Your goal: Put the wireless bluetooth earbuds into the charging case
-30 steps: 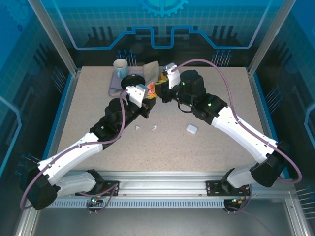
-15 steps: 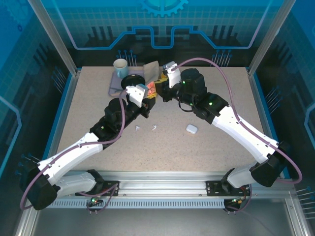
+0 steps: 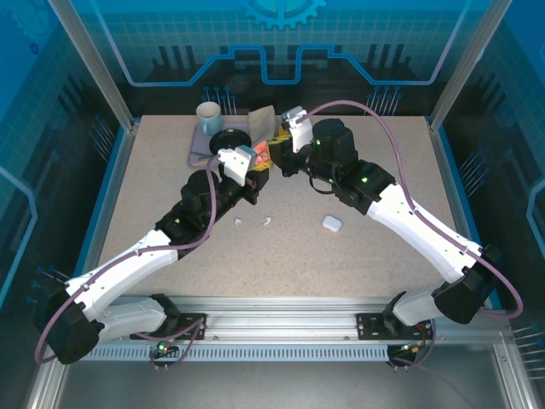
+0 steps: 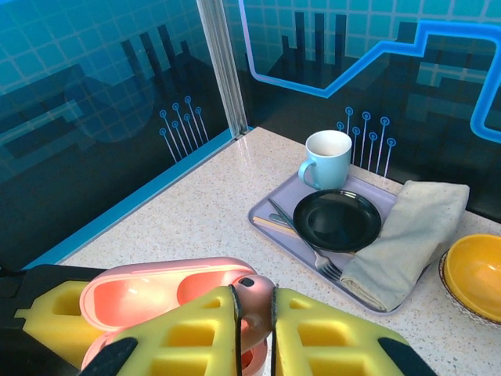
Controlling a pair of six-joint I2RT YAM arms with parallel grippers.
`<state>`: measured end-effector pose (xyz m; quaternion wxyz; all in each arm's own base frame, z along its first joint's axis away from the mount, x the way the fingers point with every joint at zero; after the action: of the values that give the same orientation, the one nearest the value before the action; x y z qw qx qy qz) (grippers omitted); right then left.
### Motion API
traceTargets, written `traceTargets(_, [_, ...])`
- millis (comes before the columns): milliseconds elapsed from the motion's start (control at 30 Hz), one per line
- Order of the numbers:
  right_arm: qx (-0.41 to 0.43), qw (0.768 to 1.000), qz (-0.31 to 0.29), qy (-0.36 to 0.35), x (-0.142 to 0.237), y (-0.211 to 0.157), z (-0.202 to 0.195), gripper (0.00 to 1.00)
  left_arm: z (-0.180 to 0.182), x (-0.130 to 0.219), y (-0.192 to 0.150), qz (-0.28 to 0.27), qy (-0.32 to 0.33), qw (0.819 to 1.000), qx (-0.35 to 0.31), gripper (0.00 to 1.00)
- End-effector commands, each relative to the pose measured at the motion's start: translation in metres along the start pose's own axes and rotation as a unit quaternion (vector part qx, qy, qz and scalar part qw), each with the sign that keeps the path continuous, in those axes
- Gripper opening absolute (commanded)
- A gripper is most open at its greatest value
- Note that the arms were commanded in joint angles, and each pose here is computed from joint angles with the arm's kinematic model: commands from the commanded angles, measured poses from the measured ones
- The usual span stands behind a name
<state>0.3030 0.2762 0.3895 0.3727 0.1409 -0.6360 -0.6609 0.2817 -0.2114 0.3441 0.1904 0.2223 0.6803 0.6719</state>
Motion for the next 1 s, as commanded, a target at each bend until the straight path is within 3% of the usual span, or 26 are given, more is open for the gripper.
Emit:
traceTargets(0, [0.009, 1.000, -0.010, -0.021, 0.003, 0.010, -0.008, 0.15, -0.003, 0.009, 0.022, -0.036, -0.008, 0.999, -0.013, 0.00])
traceTargets(967, [0.060, 0.998, 0.016, 0.016, 0.013, 0.001, 0.002, 0.14, -0.005, 0.011, 0.025, -0.041, -0.018, 0.999, -0.026, 0.00])
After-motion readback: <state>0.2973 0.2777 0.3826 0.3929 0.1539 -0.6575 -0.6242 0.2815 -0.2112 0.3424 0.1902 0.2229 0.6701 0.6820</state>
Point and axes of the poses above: each hand's point on the last joint's axis, 136 mm out from that joint toward the fingers, its own x axis back along the fingers, its own z axis along the line the jaws close on, y = z × x, the point moved 5 cm from there along x, back along the fingers
